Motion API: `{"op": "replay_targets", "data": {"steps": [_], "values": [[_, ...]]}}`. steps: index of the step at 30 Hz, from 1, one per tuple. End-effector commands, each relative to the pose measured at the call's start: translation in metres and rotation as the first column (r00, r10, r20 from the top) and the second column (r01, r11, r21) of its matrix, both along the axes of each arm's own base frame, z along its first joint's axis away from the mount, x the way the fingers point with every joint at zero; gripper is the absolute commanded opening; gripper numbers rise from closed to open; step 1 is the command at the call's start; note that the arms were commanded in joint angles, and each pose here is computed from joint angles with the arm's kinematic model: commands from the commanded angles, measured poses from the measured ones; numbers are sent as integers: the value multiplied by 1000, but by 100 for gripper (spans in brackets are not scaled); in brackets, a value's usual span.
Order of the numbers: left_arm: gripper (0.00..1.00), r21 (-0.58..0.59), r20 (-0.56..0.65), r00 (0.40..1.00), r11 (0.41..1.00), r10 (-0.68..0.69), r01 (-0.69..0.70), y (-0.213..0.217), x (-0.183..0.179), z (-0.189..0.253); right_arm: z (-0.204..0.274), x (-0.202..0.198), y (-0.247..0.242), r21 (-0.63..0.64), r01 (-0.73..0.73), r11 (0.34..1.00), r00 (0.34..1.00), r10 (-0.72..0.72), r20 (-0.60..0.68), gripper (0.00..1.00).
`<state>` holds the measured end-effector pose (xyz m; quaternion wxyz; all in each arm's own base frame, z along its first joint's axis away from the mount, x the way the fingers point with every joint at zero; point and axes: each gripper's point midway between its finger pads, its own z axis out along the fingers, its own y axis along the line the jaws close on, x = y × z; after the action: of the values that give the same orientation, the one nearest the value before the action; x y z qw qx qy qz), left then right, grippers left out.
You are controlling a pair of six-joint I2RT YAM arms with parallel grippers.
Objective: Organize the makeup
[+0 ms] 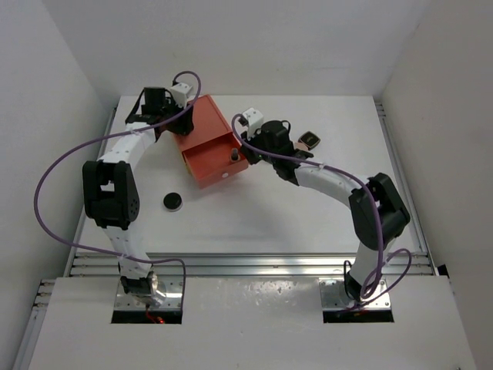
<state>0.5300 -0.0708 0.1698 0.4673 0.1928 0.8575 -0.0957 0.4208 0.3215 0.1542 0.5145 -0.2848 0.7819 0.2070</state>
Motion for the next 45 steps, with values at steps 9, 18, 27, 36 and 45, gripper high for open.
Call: {"op": "replay_targets", "data": {"steps": [9, 18, 27, 36, 45], "values": [[49, -34, -104, 994, 998, 40, -44, 4, -12, -36, 21, 31, 10, 63, 67, 996, 996, -70, 46, 0], [49, -40, -117, 992, 998, 45, -50, 4, -14, -40, 19, 0, 66, 114, -103, 988, 994, 106, -22, 0], [49, -39, -126, 991, 998, 45, -50, 4, -14, -44, -3, -1, 98, 147, -109, 983, 990, 120, -69, 0], [49, -45, -126, 991, 998, 37, -43, 2, -15, -44, 36, 14, 105, 106, -141, 984, 989, 137, 50, 6], [49, -32, -132, 990, 998, 40, -45, 4, -16, -48, 72, 57, -1, -82, 179, 980, 981, -172, 95, 58]]}}
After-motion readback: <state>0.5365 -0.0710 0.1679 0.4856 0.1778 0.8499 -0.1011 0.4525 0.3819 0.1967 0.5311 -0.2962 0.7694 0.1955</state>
